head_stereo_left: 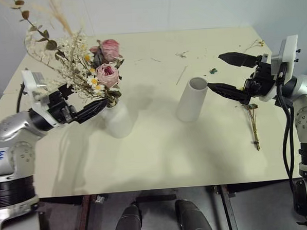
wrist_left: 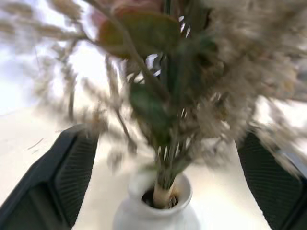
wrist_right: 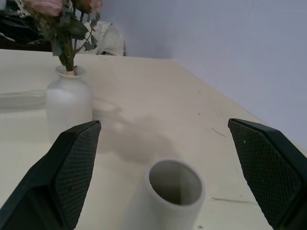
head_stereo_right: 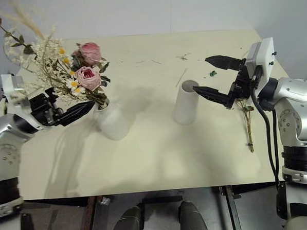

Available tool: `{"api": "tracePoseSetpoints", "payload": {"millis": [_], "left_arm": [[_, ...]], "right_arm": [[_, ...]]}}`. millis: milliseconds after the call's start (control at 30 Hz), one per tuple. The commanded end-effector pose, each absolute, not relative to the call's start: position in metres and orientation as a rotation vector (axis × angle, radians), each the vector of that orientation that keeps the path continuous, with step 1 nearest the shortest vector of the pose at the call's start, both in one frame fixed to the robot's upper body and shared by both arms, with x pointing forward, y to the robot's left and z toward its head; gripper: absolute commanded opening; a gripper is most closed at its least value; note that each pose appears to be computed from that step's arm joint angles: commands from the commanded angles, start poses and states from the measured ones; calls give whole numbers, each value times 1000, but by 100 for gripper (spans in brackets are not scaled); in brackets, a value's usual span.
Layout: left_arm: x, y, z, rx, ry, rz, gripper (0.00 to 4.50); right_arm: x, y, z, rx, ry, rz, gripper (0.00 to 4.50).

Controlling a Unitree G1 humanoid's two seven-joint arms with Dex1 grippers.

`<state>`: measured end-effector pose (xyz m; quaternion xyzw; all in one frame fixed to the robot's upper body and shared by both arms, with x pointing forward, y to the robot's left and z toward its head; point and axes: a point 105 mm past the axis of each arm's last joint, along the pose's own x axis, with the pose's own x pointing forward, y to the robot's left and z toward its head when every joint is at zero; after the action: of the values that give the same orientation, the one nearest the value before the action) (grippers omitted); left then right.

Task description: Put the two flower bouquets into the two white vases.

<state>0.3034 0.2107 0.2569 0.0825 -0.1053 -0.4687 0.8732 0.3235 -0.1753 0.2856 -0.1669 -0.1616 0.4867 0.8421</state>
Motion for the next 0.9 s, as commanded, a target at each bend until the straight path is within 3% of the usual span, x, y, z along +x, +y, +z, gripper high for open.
{"api": "tracePoseSetpoints", "payload": {"millis": [33,200,300,367,433,700,800,900], "left_arm": [[301,228,253,248,-91,-965,445],[286,247,255,375,63,-1038,445],[258,251,256,363,227,-1161,445],[237,242,261,349,263,-1272,445],[232,235,265,346,233,-1293,445],[241,172,298,274,-287,-1264,445],[250,163,293,291,-318,-1217,445],[258,165,278,348,-249,-1180,445]], "right_arm": [[327,-179,294,-417,-346,979,450],[355,-211,303,-437,-189,763,450],[357,-247,311,-373,-56,671,450],[354,-272,294,-386,111,643,450],[353,-286,284,-414,188,620,450],[351,-343,235,-364,488,447,450],[346,-347,230,-363,552,451,450],[339,-352,223,-404,627,447,450]]}}
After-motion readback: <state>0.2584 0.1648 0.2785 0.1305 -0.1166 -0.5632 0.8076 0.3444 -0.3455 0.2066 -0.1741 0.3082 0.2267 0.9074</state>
